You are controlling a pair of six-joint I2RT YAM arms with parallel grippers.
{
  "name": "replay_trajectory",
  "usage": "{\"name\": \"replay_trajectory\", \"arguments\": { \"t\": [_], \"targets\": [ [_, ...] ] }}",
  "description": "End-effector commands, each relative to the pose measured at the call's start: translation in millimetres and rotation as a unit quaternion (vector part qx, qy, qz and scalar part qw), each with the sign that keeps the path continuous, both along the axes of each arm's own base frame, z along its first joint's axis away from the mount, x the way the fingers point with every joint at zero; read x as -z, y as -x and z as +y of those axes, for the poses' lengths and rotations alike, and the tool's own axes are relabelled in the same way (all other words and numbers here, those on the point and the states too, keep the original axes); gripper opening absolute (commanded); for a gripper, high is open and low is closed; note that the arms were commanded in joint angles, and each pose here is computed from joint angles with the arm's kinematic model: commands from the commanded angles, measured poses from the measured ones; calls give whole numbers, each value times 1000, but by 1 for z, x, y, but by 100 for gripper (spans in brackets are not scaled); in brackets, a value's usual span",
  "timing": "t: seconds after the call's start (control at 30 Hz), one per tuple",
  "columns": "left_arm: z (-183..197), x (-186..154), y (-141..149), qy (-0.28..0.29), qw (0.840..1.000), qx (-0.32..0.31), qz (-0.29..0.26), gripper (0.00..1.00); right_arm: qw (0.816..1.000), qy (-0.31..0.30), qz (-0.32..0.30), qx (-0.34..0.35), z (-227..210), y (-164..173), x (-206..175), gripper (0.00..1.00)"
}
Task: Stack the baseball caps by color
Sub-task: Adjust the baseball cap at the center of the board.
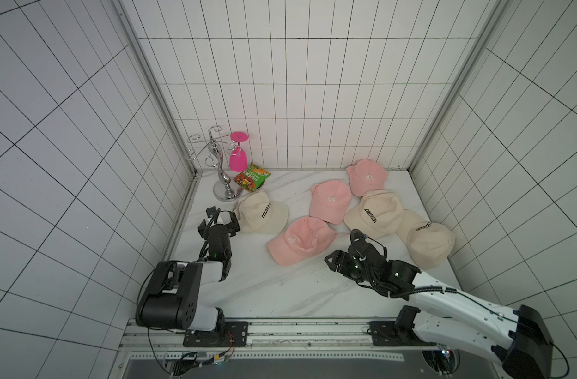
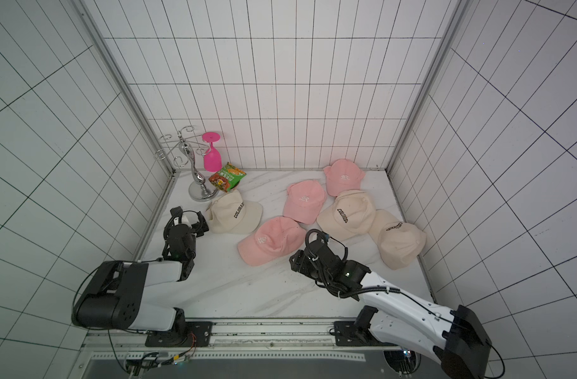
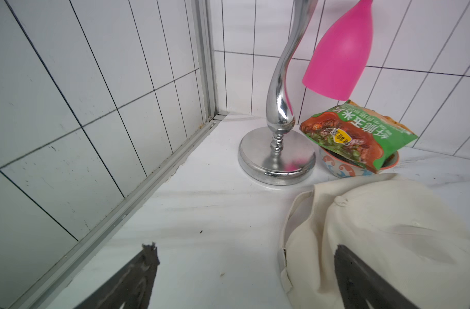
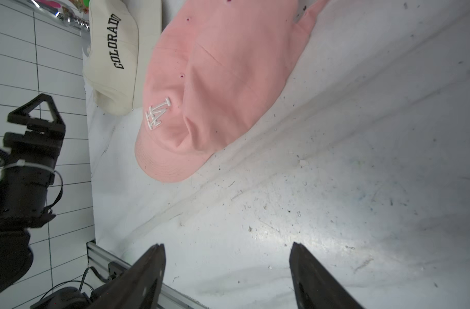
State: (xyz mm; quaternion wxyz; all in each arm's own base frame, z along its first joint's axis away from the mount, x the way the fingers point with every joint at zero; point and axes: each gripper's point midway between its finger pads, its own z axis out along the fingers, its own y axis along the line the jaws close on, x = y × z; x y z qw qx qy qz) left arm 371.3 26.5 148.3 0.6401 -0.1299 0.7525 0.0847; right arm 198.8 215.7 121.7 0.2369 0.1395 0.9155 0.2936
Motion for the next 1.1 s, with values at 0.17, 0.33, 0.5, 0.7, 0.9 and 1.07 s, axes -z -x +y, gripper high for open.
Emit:
{"name": "replay_trajectory", "arguments": {
  "t": [0.17, 0.33, 0.5, 0.7, 0.9, 1.07],
  "targets": [
    [-79, -83, 31, 145, 979, 144, 15, 98, 997, 36, -50, 55, -15, -36, -24, 78],
    [-134, -95, 65, 221, 943, 241, 62, 98, 998, 26, -29, 54, -16, -55, -24, 79],
    [-190, -83, 96, 258, 902, 317, 142, 99, 999, 16, -15, 50, -3, -69, -22, 79],
    [-214, -52, 104, 257, 887, 310, 228, 99, 999, 16, 18, 33, 27, -84, -4, 77],
    [-202, -29, 101, 240, 897, 264, 259, 99, 997, 70, 27, 21, 46, -99, 24, 72],
    [-192, -25, 99, 227, 909, 245, 251, 99, 993, 115, 24, -15, 51, -106, 45, 36]
  ]
}}
